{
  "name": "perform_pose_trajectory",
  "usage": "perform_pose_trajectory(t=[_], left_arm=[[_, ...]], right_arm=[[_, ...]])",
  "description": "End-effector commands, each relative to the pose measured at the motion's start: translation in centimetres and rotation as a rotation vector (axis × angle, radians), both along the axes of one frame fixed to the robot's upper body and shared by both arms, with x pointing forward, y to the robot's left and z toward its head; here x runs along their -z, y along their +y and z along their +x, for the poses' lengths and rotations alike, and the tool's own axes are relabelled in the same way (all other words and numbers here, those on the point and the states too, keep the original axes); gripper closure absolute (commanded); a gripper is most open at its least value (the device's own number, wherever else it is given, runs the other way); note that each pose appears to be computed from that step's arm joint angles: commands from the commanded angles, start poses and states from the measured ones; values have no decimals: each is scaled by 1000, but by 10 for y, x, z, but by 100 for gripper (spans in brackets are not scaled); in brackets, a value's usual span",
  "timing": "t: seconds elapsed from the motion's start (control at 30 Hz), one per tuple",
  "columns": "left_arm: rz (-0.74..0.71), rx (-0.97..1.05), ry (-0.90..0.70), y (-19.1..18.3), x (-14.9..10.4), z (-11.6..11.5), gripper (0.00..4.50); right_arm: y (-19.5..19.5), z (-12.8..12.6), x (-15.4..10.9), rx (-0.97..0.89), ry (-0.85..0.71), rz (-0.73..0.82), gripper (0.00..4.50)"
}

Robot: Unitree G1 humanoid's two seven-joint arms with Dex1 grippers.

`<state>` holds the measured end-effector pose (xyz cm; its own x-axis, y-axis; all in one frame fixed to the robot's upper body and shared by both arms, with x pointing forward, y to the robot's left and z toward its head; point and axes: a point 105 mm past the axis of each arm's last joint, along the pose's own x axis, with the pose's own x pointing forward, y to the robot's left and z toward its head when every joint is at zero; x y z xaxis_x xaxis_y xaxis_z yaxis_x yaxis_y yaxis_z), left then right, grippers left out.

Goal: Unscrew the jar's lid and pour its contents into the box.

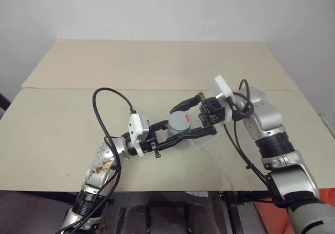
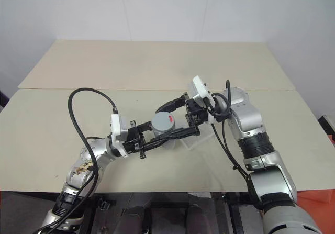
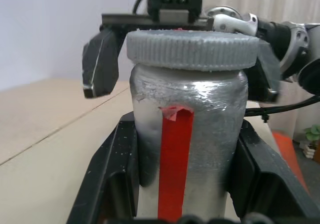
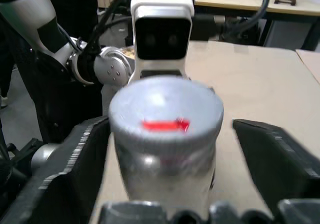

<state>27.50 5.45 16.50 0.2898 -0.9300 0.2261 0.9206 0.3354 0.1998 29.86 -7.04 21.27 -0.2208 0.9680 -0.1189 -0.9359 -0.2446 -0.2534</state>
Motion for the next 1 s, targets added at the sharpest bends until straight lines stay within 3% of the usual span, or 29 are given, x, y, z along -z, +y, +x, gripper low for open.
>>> perform_pose_trajectory(t=[0.03,0.43,1.0], left_arm=[[-18,-7,-56,-3,-11,0,259],[23,-71,-68,-8,-1,15,259],[-13,-66,-78,-1,-8,11,259]], right_arm=[[-9,-11,-17,22,-72,74,4],[7,-13,-24,391,-131,222,4],[4,-7,-18,469,-99,241,4]])
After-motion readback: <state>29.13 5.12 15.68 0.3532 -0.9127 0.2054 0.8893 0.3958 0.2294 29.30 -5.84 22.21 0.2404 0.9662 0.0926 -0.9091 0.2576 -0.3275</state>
